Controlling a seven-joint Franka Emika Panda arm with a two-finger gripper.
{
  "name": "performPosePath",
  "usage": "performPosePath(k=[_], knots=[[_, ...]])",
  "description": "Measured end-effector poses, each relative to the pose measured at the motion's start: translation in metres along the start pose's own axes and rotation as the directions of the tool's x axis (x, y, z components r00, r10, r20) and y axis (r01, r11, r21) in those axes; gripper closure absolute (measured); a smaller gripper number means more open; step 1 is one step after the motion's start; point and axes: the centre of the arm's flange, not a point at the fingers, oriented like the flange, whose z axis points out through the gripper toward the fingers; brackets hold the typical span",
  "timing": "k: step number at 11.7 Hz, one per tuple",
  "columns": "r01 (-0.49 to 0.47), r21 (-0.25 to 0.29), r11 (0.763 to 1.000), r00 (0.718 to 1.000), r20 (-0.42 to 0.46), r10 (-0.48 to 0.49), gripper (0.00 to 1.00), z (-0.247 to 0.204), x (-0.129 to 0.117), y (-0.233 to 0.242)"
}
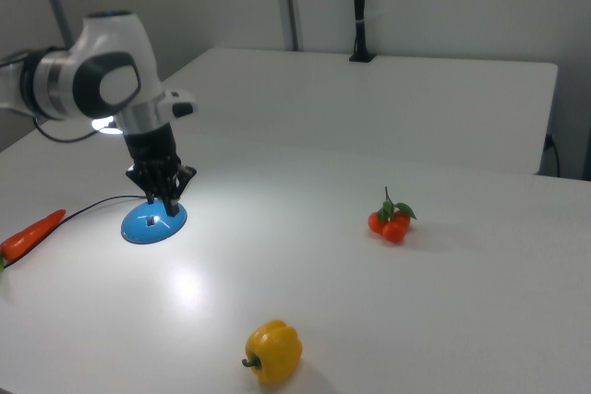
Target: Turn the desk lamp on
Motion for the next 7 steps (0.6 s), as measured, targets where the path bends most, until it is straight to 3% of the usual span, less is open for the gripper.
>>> performPosePath(k=[3, 7], knots=[[-0.059, -0.004, 0.998, 0.998, 0.013, 0.059, 0.99, -0.078, -0.006, 0.032], [-0.106, -0.004, 0.994, 0.994, 0.028, 0.106, 0.99, -0.149, -0.021, 0.052]])
